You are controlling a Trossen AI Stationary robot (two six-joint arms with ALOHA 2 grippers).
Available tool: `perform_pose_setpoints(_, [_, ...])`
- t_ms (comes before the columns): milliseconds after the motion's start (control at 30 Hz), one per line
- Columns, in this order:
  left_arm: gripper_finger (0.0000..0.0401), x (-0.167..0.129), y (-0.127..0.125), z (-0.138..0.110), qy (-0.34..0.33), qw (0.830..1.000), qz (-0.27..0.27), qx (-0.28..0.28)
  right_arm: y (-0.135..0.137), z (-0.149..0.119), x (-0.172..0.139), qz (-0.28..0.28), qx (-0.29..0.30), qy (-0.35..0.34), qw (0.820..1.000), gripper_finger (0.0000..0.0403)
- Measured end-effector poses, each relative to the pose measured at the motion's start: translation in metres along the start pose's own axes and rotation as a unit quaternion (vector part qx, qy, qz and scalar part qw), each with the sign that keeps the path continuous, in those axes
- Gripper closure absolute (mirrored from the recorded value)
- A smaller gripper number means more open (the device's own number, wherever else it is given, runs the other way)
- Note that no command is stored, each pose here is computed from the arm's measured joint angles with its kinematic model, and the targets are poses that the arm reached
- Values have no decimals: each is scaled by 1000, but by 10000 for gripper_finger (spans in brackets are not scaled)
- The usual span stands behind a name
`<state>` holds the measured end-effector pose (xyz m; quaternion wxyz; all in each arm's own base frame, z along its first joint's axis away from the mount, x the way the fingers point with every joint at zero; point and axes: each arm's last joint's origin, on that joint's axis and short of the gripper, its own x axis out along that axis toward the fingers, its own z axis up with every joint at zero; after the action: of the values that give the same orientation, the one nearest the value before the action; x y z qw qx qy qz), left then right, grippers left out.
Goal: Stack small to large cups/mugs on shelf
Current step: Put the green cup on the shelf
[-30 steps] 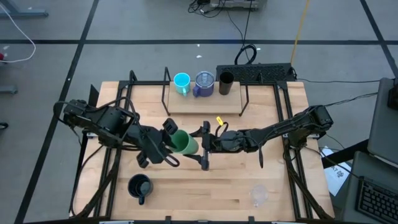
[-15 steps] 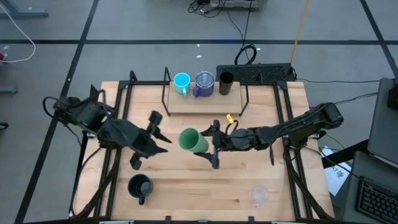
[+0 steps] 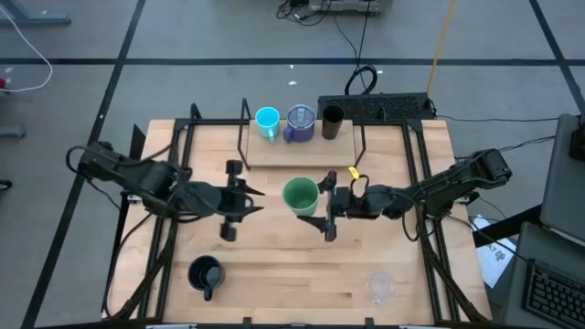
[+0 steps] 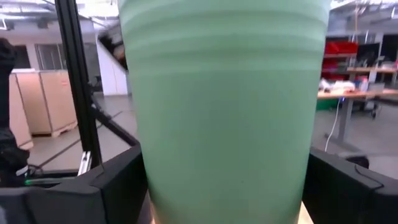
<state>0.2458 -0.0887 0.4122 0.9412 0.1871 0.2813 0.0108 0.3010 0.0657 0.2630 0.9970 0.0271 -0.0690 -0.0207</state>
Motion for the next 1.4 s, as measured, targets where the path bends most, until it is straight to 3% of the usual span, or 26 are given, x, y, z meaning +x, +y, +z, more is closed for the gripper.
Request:
perform_pose_setpoints(233, [254, 33, -7, -24, -34, 997, 17, -64, -5, 7, 1, -8, -12, -38, 999, 67])
perform_pose_setpoints(500, [232, 57, -6, -48, -80, 988, -13, -131, -5, 12, 0, -8, -12, -60, 998, 67])
perform_pose_setpoints(633, [185, 69, -6, -58, -94, 984, -11, -152, -5, 13, 1, -8, -2, -69, 998, 67])
perform_pose_setpoints(1000, [10, 89, -5, -78, -159, 964, -18, -213, -3, 1, 8, -8, 2, -101, 995, 67])
perform_pose_setpoints(1133, [15, 93, -2, -84, -173, 958, -12, -230, -2, -3, 10, -8, 4, -115, 993, 67])
perform_pose_setpoints(1267, [20, 96, -1, -82, -204, 949, -50, -236, -2, -8, 13, -10, 7, -128, 992, 67])
perform_pose_setpoints(1400, [8, 99, 0, -81, -218, 945, -52, -236, -3, -13, 15, -12, 6, -128, 992, 67])
